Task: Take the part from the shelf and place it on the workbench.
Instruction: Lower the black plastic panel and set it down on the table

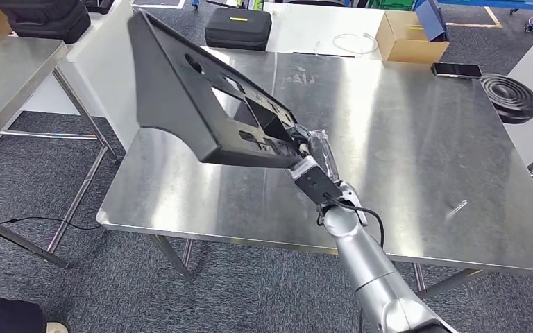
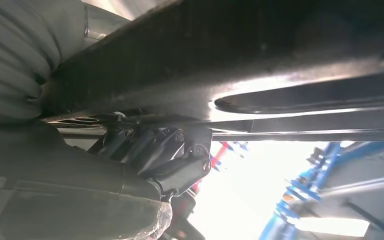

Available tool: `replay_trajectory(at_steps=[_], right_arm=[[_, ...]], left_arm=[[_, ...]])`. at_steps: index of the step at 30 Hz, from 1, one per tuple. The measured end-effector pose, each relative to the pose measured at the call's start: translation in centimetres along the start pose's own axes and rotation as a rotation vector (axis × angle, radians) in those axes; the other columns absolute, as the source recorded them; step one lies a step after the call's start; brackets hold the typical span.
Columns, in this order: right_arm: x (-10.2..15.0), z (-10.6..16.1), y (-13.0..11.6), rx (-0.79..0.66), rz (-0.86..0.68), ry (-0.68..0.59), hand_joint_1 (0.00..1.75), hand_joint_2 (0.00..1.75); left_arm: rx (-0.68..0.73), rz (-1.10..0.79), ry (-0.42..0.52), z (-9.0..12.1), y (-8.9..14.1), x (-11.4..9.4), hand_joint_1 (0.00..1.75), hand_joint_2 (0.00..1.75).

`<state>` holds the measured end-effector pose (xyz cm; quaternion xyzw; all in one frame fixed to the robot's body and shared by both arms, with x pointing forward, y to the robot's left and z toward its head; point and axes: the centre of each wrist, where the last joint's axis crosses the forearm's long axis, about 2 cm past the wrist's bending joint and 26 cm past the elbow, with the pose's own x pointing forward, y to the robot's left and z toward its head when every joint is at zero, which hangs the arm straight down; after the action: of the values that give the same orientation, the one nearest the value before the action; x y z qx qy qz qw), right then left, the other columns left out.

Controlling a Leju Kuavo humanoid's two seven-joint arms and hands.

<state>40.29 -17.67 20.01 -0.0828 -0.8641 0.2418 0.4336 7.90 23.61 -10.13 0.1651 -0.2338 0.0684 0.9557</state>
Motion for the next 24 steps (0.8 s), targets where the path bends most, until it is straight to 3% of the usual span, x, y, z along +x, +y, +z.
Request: replay_trajectory(at_steps=[6,10,13,16,24], right_arm=[[6.7,-9.5,0.1,-0.015,0.189,-0.072,1.75,1.75],[9.3,-13.0,1.4,0.031,0.333,-0.052,1.75,1.75],[9.4,-13.5,2.0,0.056,0.404,-0.027,1.75,1.75],[8.6,-13.5,2.1,0.076,0.518,0.077,1.75,1.75],[3.6,-11.2,0.1,0.126,0.748,0.311,1.75,1.75]], left_arm=[[-0.043,-0.014,-0.015,0.0,-1.1,1.5,0.0,1.75],[-0.06,-0.015,-0.025,0.2,-1.8,2.2,0.0,1.75],[-0.068,-0.018,-0.028,0.3,-2.1,2.4,0.0,1.75],[-0.076,-0.025,-0.03,0.3,-2.3,2.5,0.0,1.75],[-0.091,-0.041,-0.039,0.4,-2.5,2.6,0.0,1.75]])
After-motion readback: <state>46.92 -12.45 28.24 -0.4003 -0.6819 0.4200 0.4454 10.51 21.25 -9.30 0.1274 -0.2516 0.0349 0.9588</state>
